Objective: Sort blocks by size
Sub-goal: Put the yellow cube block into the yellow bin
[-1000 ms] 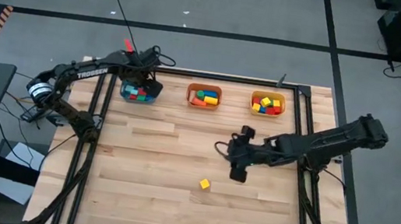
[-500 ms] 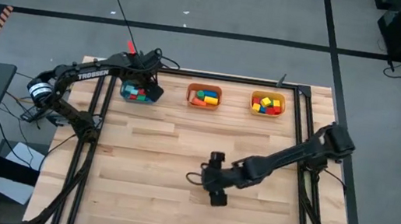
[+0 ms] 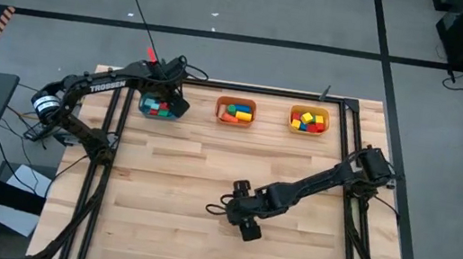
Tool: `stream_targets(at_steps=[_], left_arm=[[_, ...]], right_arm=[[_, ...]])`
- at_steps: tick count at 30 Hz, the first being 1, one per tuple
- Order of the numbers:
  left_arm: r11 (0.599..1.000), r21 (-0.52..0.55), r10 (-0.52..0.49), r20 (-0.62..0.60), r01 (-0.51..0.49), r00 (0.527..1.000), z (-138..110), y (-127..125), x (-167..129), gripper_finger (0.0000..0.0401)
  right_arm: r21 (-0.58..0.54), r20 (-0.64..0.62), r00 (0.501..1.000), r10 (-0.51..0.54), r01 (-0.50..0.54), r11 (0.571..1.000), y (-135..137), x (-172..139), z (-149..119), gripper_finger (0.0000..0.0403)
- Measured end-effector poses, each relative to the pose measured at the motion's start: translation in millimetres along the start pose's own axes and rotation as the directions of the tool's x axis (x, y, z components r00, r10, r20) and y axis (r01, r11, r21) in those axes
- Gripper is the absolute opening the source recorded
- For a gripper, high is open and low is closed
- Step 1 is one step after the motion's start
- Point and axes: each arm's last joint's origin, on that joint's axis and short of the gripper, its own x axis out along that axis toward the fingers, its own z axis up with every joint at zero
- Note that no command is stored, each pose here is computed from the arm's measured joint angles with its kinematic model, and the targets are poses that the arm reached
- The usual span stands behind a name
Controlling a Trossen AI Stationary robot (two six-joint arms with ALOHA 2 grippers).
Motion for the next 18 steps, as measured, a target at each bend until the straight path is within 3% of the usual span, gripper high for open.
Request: stream_targets(at_steps=[11, 14, 18], left_arm=[[1.000, -0.004, -0.006, 0.035, 0.006, 0.999, 3, -1, 0, 0.0198], [1.000, 0.018, -0.008, 0.040, 0.007, 0.999, 4, -1, 0, 0.0198], [1.000, 0.019, -0.007, 0.040, 0.006, 0.999, 4, -1, 0, 0.0198]], right_arm=[[-0.030, -0.051, 0.999, 0.018, -0.019, 0.999, 0, 15, -6, 0.0243], [0.020, -0.054, 0.998, 0.021, -0.019, 1.000, 0, 16, -6, 0.0207], [0.186, -0.055, 0.998, 0.022, -0.012, 0.982, -2, 15, -6, 0.0143]])
